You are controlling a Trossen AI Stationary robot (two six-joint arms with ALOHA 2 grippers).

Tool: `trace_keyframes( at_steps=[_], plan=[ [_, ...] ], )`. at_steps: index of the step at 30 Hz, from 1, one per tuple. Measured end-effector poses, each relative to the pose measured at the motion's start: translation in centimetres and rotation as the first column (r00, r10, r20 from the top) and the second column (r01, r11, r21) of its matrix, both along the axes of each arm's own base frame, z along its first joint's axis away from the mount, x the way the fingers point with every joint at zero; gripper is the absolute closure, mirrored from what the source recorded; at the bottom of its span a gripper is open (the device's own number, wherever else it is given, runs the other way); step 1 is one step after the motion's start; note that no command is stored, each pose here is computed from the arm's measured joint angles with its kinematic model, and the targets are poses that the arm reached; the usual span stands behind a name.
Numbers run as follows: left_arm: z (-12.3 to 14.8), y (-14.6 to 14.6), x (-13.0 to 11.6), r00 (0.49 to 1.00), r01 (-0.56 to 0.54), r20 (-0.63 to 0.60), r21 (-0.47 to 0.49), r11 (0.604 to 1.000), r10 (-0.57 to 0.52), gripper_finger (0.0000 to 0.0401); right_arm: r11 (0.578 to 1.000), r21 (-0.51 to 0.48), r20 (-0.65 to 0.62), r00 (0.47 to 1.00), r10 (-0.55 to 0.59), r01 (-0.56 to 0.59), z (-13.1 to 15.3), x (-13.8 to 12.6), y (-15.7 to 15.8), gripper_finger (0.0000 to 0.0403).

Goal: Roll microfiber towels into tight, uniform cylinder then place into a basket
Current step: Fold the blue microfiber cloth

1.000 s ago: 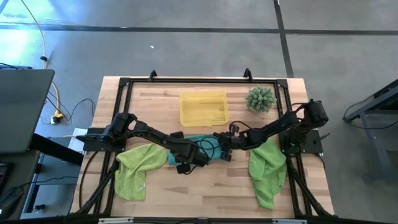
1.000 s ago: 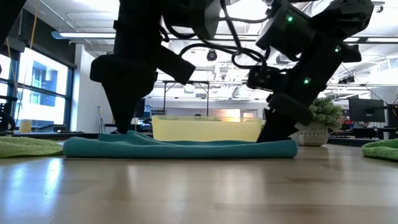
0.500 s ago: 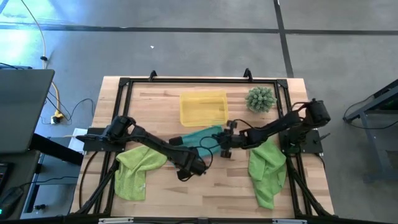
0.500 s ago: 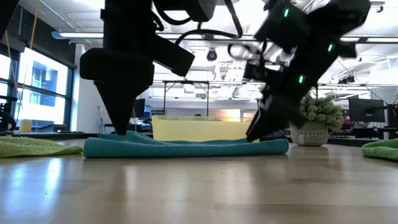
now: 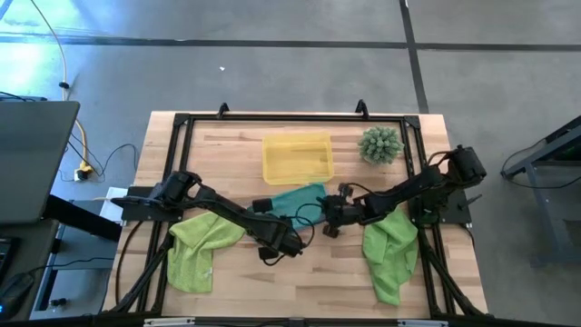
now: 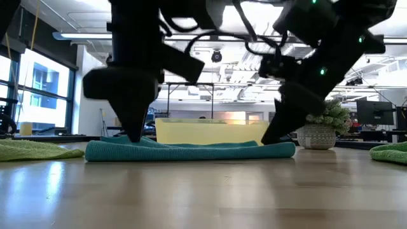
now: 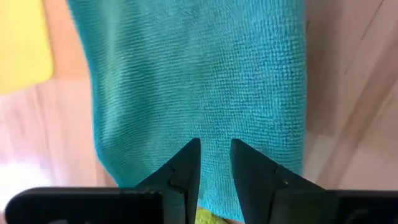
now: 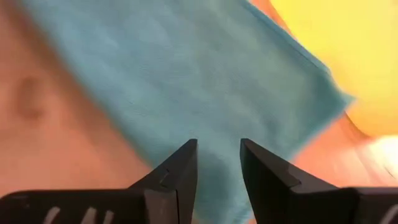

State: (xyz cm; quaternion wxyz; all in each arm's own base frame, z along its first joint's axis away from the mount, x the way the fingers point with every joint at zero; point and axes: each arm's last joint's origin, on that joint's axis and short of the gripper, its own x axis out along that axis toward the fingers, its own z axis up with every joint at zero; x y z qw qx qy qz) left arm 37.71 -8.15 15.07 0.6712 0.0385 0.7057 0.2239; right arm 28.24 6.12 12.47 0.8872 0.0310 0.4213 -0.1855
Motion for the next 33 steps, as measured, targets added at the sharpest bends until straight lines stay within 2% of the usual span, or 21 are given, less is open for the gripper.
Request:
trace_keyframes(
  at_steps=[6,10,17,22,25,27,29,31,33],
  plan=[
    [-1.8,0.3,0.1,0.997,-0.004,-0.075,0.002,1.000,0.004,0.0323,1.000,0.008,-0.066,0.998,-0.009,0.009,-1.0,-0.8,-0.3,0.0290],
    [-2.2,0.1,0.2,0.997,-0.017,-0.075,-0.048,0.999,0.013,0.0323,0.999,-0.051,-0.134,0.991,-0.018,0.011,-1.1,-1.4,-0.6,0.0290],
    [-1.7,-1.0,1.9,0.997,-0.006,0.076,-0.212,0.977,0.023,0.0323,0.962,-0.260,-0.190,0.981,0.030,-0.080,-0.5,-0.7,-1.7,0.0291],
    [-0.8,-1.6,3.7,0.982,0.093,0.187,-0.305,0.948,-0.036,0.0323,0.952,-0.298,-0.145,0.989,0.033,-0.075,1.1,0.9,-1.9,0.0291],
    [0.2,-2.0,4.7,0.963,0.179,0.249,-0.330,0.927,-0.097,0.0323,0.961,-0.268,-0.103,0.994,0.047,-0.073,2.3,1.9,-1.4,0.0291],
    [0.8,-2.2,4.9,0.954,0.228,0.265,-0.332,0.915,-0.142,0.0323,0.981,-0.182,-0.056,0.997,0.058,-0.067,2.7,2.3,-0.7,0.0291],
    [1.3,-2.5,4.5,0.956,0.251,0.228,-0.326,0.911,-0.182,0.0323,0.995,-0.076,-0.009,0.998,0.068,-0.069,2.9,2.5,0.0,0.0291],
    [1.7,-2.8,4.1,0.956,0.261,0.214,-0.321,0.911,-0.199,0.0323,0.997,0.008,0.032,0.996,0.083,-0.083,2.9,2.6,0.8,0.0291],
    [2.1,-3.2,3.7,0.957,0.265,0.199,-0.321,0.909,-0.209,0.0323,0.995,0.048,0.054,0.995,0.089,-0.091,2.5,2.6,1.6,0.0291]
  ],
)
